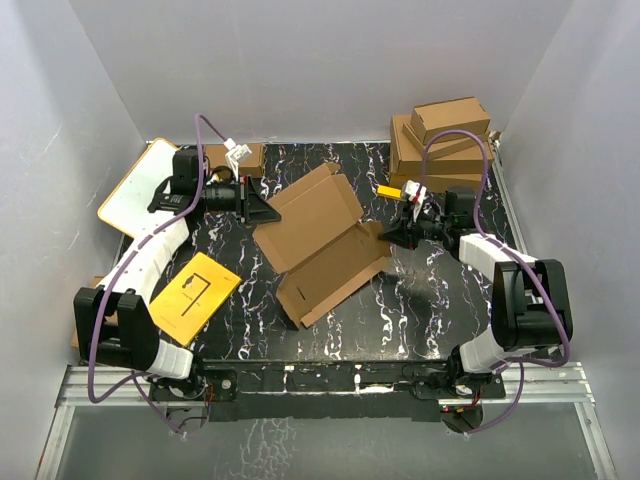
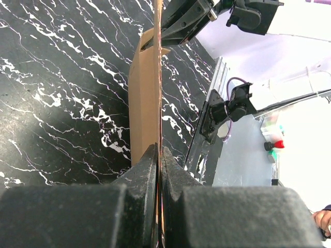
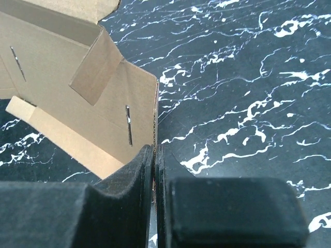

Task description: Fold the paper box

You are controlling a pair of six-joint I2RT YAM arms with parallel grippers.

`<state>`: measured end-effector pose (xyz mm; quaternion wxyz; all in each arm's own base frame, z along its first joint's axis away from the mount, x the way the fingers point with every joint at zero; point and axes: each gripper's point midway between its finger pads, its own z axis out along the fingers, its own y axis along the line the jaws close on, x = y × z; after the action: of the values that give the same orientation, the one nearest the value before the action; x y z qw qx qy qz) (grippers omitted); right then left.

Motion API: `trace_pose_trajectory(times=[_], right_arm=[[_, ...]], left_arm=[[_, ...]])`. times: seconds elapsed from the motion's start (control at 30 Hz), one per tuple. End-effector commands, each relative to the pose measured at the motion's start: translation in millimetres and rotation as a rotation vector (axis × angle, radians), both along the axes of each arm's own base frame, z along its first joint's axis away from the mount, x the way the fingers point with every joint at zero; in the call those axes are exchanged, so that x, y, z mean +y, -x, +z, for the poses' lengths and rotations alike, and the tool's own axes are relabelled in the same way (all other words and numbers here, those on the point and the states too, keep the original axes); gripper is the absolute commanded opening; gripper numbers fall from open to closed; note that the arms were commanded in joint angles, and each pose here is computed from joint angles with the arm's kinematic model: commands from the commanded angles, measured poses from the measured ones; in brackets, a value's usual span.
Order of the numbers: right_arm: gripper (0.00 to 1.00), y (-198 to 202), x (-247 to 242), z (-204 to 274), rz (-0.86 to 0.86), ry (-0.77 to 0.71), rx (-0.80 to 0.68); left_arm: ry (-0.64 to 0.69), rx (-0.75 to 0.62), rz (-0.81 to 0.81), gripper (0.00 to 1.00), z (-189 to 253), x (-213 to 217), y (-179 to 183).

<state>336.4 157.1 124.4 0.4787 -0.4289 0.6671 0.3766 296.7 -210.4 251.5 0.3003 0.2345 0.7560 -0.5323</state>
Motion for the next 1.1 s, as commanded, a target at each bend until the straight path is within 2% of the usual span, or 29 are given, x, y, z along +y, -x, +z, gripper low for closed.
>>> trace_pose_trajectory(times=[0.0,0.17,0.47,0.9,1.07], right_arm=[[0.08,-4,7,48,-0.001,-0.081,-0.134],[0.08,8,13,56,-0.038,-0.127,-0.142],[0.08,6,17,32,-0.115,-0.128,-0.093],[0.08,34,23,12,-0.024,-0.146,-0.005],[0.08,47,24,11,0.03,-0.13,-0.013]], left_arm=[[0.007,-0.073,-0.034,0.0,26,-5,-1],[-0.021,-0.069,-0.048,0.0,23,-12,0],[-0.073,-0.025,-0.085,0.0,-1,-24,12],[-0.092,0.024,-0.104,0.0,-25,-29,29],[-0.093,0.02,-0.098,0.0,-27,-29,34]])
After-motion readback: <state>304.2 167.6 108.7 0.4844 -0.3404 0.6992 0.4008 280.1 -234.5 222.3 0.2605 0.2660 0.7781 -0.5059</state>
